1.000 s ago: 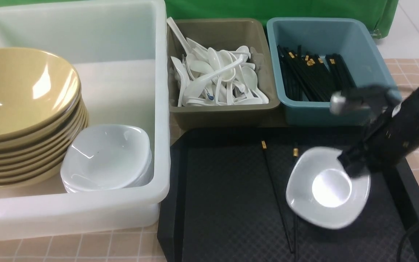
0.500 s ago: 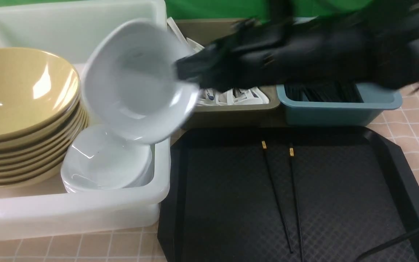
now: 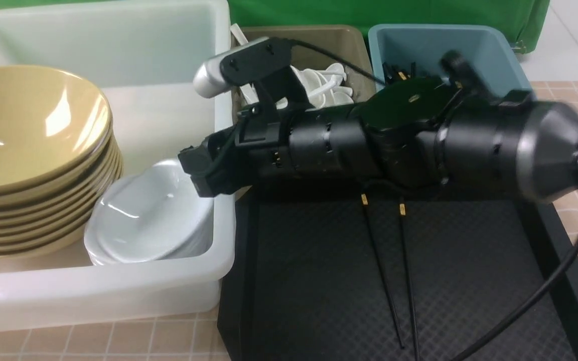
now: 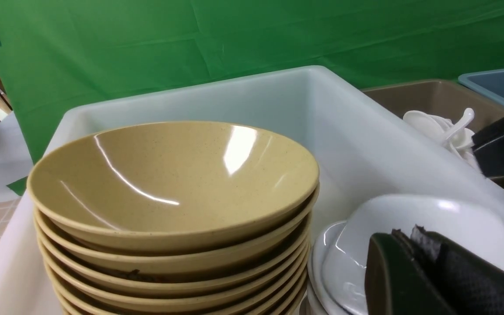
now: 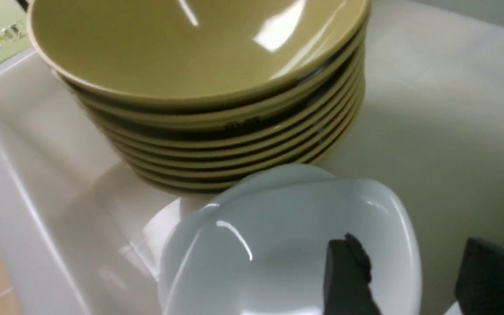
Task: On brown table put chopsticks spoon bowls plates into blue grey white boxes.
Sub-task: 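Place the white bowl into the white bin on top of the stacked bowls with the right gripper, then grasp the chopsticks with the right gripper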
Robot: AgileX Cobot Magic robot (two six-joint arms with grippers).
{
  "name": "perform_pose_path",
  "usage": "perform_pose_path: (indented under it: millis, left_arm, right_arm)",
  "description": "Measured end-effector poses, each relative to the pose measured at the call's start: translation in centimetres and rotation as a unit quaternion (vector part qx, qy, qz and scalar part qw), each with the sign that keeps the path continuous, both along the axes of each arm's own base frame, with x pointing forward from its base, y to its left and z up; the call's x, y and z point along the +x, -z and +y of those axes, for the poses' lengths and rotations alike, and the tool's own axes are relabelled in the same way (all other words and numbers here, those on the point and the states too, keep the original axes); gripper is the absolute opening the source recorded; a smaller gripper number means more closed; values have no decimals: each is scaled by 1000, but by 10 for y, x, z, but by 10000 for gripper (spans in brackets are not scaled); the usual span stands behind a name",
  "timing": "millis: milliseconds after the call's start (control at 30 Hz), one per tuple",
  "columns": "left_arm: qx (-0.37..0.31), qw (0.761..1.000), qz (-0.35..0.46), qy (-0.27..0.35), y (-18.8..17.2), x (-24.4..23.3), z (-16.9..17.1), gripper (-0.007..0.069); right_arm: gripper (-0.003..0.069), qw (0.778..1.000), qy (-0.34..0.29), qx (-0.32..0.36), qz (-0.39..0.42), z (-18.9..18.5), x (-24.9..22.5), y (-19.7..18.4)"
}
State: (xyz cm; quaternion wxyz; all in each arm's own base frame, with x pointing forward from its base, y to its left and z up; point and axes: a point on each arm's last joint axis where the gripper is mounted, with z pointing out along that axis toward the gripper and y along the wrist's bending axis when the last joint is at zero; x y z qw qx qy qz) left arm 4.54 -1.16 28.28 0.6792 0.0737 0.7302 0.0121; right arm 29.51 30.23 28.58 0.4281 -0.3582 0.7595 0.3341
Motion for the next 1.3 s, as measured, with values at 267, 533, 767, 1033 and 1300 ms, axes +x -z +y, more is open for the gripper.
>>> perform_pose_path:
  millis: [267, 533, 767, 1033, 1300]
  left_arm:
    - [0, 1000, 0, 0, 0, 0, 0, 2]
    - [-2, 1000, 0, 0, 0, 0, 0, 2]
    - [-2, 1000, 0, 0, 0, 0, 0, 2]
    - [-2, 1000, 0, 0, 0, 0, 0, 2]
    - [-3, 1000, 0, 0, 0, 0, 0, 2]
  right_arm:
    - [363, 964, 20, -220, 147, -84, 2, 6]
    - [303, 900, 190, -303, 250, -145, 4, 70]
    - [427, 880, 223, -304, 290, -149, 0, 113]
    - [272, 887, 185, -339, 255, -146, 4, 123]
    - [59, 883, 168, -375, 228, -157, -7, 98]
